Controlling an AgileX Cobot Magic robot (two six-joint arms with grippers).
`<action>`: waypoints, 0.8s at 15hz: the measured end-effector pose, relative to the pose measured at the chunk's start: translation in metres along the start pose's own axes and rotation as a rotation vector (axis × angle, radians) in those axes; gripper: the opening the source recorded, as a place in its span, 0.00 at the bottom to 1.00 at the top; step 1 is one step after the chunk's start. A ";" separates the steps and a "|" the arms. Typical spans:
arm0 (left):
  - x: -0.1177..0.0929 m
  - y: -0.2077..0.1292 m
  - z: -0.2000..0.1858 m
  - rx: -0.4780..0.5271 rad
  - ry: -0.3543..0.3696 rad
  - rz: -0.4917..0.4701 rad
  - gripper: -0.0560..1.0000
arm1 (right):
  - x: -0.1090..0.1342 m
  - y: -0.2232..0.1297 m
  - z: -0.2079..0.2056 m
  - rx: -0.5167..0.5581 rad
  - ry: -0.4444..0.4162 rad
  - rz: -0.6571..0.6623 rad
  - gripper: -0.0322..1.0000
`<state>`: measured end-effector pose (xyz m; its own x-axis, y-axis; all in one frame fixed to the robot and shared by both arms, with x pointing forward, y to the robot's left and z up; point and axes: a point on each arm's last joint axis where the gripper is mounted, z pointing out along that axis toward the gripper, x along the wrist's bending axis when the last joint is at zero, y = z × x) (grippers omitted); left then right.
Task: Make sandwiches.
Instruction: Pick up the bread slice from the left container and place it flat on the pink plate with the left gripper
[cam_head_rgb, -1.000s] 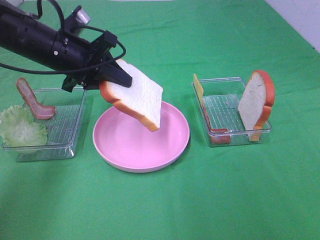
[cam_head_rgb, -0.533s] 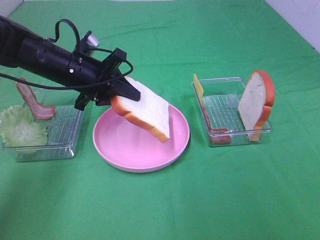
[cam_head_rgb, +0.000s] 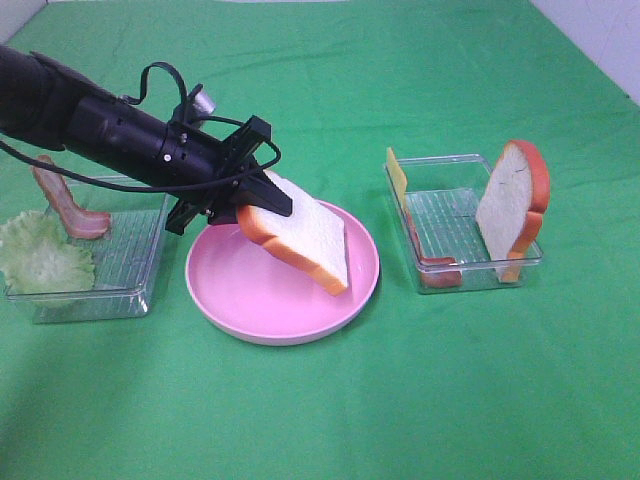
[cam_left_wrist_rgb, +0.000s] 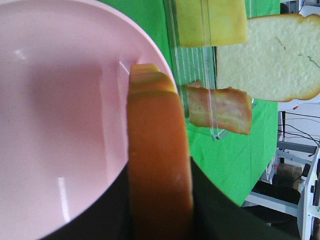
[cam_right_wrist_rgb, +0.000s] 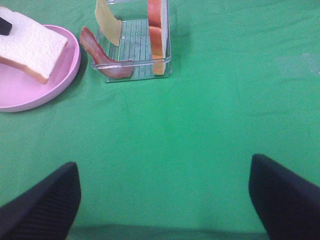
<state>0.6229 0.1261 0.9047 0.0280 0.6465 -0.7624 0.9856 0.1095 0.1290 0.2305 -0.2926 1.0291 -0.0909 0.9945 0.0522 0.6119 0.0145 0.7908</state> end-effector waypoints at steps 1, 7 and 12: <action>0.000 0.000 0.000 -0.002 0.002 -0.001 0.26 | 0.000 0.000 0.000 0.000 0.000 0.000 0.88; 0.001 -0.001 0.006 -0.002 0.012 0.000 0.26 | 0.000 0.000 0.000 0.000 0.000 0.000 0.88; 0.004 -0.003 0.008 0.012 0.041 -0.027 0.26 | 0.000 0.000 0.000 0.000 0.000 0.000 0.88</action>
<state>0.6212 0.1218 0.8965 -0.0049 0.6737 -0.7390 0.9878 0.1183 0.1013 0.2305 -0.2926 1.0291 -0.0909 0.9945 0.0522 0.6119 0.0145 0.7908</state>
